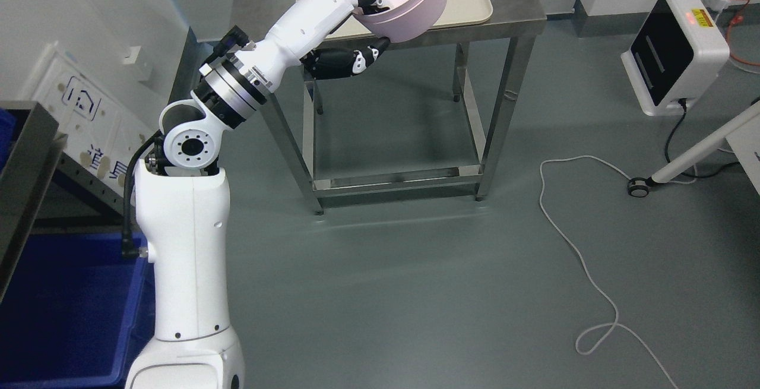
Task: Stack pink IKEA bowls on left shelf middle
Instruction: 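Carry the bowls with the left hand while turning toward the blue bins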
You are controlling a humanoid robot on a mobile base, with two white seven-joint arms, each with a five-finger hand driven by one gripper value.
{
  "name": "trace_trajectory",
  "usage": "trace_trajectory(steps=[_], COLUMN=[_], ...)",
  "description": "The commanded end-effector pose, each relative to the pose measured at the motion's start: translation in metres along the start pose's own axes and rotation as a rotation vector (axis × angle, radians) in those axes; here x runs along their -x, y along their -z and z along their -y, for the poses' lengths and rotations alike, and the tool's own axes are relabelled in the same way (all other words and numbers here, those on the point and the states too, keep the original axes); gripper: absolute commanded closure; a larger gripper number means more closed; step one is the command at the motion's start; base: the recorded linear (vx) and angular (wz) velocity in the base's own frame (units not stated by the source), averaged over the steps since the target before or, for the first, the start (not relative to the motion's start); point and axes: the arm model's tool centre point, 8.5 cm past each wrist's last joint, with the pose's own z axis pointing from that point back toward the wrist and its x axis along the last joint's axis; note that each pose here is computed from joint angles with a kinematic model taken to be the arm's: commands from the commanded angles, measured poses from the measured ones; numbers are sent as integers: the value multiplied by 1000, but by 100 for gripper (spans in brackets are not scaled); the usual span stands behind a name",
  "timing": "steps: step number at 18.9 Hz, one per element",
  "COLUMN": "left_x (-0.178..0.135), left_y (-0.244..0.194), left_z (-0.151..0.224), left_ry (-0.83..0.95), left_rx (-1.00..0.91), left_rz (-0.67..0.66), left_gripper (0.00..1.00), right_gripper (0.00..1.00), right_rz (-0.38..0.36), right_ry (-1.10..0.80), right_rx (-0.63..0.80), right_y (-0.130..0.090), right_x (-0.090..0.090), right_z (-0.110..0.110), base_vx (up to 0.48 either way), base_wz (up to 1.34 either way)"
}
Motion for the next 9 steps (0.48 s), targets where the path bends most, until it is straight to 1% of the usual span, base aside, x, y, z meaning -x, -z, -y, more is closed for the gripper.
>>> trace_trajectory(steps=[1, 5, 9], left_x=[4, 3, -2], left_y=[-5, -5, -2], left_z=[-4, -6, -29], left_ry=[13, 14, 46], left_rx=[3, -1, -42], left_rz=[-12, -13, -7], left_gripper=[97, 97, 96], right_gripper=[0, 0, 0], right_rz=[-1, -1, -1], right_ry=[-1, -1, -1], right_rx=[17, 17, 17], right_y=[0, 0, 0], right_x=[0, 0, 0], right_z=[11, 11, 11], base_vx=[-254, -256, -300], base_wz=[248, 205, 95])
